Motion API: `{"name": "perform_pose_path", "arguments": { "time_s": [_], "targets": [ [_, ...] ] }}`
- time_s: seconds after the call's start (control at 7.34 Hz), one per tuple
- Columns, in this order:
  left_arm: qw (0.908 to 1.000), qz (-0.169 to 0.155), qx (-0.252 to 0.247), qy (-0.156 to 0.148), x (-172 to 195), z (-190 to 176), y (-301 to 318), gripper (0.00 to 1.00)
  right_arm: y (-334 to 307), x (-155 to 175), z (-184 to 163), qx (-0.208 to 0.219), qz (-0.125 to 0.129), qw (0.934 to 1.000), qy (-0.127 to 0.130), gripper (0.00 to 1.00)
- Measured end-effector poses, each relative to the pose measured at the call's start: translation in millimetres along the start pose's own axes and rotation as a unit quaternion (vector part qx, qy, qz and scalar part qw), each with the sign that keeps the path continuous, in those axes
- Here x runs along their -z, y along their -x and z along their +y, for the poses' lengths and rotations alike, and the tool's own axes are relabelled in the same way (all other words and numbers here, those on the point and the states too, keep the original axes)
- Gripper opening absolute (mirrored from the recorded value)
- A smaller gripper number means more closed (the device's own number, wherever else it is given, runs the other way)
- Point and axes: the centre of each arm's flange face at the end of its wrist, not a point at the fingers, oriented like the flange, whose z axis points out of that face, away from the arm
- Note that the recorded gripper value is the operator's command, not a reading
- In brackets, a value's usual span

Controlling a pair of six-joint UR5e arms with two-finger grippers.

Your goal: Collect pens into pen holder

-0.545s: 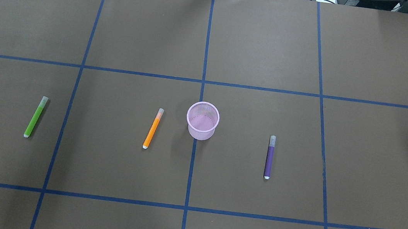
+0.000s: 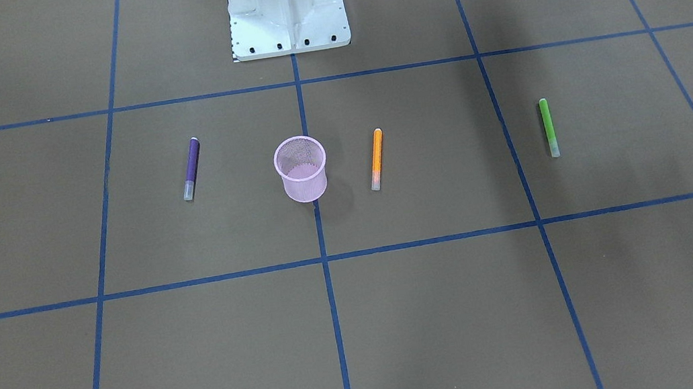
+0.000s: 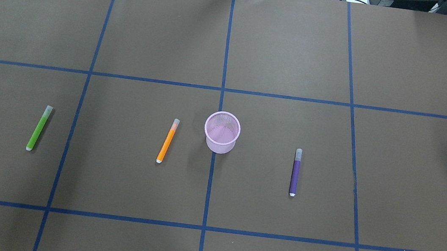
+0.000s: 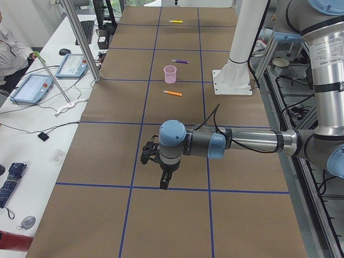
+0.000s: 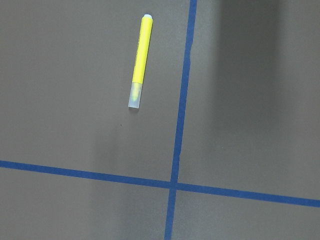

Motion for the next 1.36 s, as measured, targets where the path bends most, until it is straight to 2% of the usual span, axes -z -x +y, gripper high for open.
{"name": "perform_pose_path", "arguments": {
  "time_s": [0.27,0.54,0.68,0.95,1.09,1.36],
  "targets": [
    [1.0,-0.001,0.0,-0.006,5,-4,-3,1.0,9,11,-8,0.024,-0.001,0.9993,-0.029,1.0],
    [0.9995,-0.006,-0.017,-0.027,22,-25,-15,1.0,21,26,-21,0.077,0.005,0.9925,-0.095,1.0],
    [0.9984,-0.009,-0.032,-0.044,35,-45,-23,1.0,22,29,-24,0.095,0.007,0.9885,-0.118,1.0],
    [0.9946,-0.015,-0.065,-0.079,57,-88,-37,1.0,14,18,-16,0.1,0.006,0.9872,-0.124,1.0],
    [0.993,-0.014,-0.075,-0.09,65,-98,-42,1.0,8,11,-8,0.098,0.005,0.9875,-0.124,1.0],
    [0.9919,-0.014,-0.082,-0.096,69,-103,-46,1.0,-16,-20,4,0.05,0.0,0.9917,-0.119,0.98]
  ]
}}
